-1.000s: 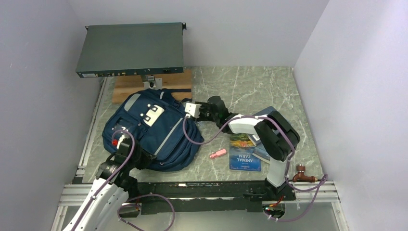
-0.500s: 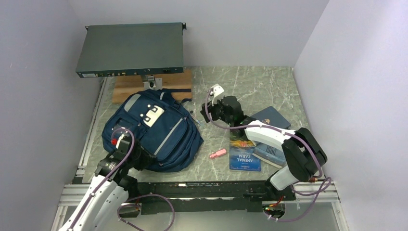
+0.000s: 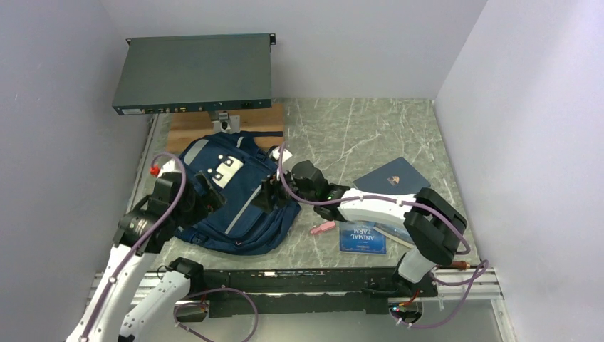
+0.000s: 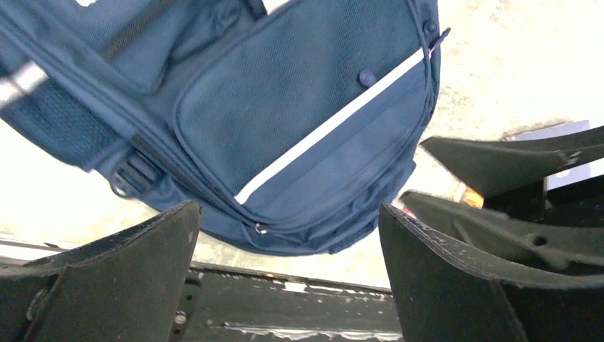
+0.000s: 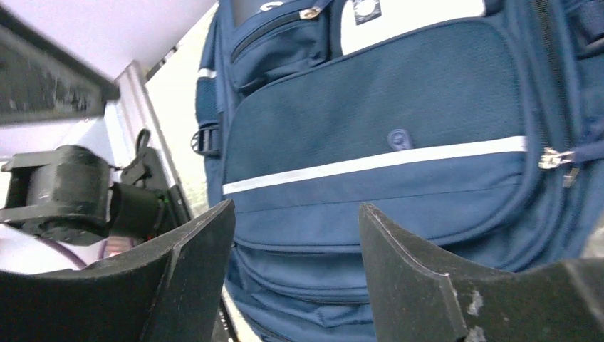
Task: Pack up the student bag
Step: Unzip the student bag at the center of the board.
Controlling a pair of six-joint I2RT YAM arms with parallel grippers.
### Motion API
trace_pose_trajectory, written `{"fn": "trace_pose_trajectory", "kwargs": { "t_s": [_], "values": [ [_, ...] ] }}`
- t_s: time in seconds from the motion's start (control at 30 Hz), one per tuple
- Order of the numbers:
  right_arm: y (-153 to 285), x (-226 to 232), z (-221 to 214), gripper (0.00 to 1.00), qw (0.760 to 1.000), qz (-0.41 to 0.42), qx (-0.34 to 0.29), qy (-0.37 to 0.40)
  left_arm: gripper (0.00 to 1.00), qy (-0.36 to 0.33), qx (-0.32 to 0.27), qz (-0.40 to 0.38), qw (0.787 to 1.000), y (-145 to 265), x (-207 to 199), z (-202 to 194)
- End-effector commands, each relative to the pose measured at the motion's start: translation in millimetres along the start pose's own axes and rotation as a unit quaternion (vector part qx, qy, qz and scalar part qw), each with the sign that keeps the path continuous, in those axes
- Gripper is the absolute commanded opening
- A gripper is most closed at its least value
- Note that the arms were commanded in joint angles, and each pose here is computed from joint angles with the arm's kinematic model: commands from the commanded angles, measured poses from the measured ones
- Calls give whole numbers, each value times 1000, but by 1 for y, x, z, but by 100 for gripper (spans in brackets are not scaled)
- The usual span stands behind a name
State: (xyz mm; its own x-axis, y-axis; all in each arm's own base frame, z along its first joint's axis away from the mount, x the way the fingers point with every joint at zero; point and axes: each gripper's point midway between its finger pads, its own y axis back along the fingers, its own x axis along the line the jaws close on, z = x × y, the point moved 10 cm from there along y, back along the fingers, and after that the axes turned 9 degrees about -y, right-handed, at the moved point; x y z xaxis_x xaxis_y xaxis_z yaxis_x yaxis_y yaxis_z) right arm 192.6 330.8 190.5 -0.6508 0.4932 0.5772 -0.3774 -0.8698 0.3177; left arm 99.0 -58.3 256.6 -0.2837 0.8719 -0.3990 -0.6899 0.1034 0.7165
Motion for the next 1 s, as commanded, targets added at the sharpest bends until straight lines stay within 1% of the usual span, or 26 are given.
{"fn": "trace_pose_trajectory", "kwargs": {
  "t_s": [0.0, 0.07, 0.17, 0.23, 0.27, 0.3, 0.37, 0.43, 0.47, 0.53, 0.63, 0.7, 0.77, 0.83, 0.9, 0.97],
  "values": [
    [-12, 7, -6, 62, 998, 61, 8, 0, 100, -135, -17, 43, 990, 0, -4, 28],
    [-22, 4, -8, 54, 998, 57, 20, -3, 100, -173, -28, 36, 984, 1, -13, 43],
    [-42, -2, -10, 51, 999, 38, 34, -14, 100, -225, -34, 39, 973, -6, -21, 68],
    [-52, -8, -12, 49, 999, 13, 39, -20, 100, -261, -24, 52, 964, -18, -20, 85],
    [-56, -12, -14, 48, 999, 2, 39, -20, 100, -266, -18, 54, 962, -26, -19, 93],
    [-59, -17, -17, 48, 999, -15, 40, -21, 100, -267, -9, 56, 962, -35, -16, 101],
    [-61, -28, -24, 47, 998, -51, 35, -26, 100, -243, 3, 79, 967, -52, -6, 113],
    [-61, -38, -31, 43, 995, -90, 30, -36, 97, -211, 16, 58, 976, -63, -5, 120],
    [-59, -42, -36, 42, 993, -105, 26, -46, 95, -203, 14, 47, 978, -68, -6, 122],
    [-55, -51, -50, 41, 989, -127, 25, -69, 93, -178, 1, 74, 981, -78, -3, 122],
    [-45, -66, -70, 41, 982, -163, 29, -86, 90, -151, -4, 86, 985, -94, 8, 117],
    [-37, -73, -82, 41, 979, -180, 41, -85, 86, -151, 7, 87, 985, -105, 12, 113],
    [-30, -77, -90, 41, 978, -187, 49, -82, 80, -151, 18, 108, 982, -114, 16, 113],
    [-25, -76, -92, 42, 978, -186, 50, -81, 70, -158, 40, 126, 979, -121, 20, 111],
    [-22, -68, -87, 43, 980, -177, 56, -72, 67, -162, 55, 119, 978, -128, 22, 107],
    [-21, -56, -73, 44, 982, -173, 66, -40, 67, -166, 57, 111, 978, -128, 22, 105]
  ]
}}
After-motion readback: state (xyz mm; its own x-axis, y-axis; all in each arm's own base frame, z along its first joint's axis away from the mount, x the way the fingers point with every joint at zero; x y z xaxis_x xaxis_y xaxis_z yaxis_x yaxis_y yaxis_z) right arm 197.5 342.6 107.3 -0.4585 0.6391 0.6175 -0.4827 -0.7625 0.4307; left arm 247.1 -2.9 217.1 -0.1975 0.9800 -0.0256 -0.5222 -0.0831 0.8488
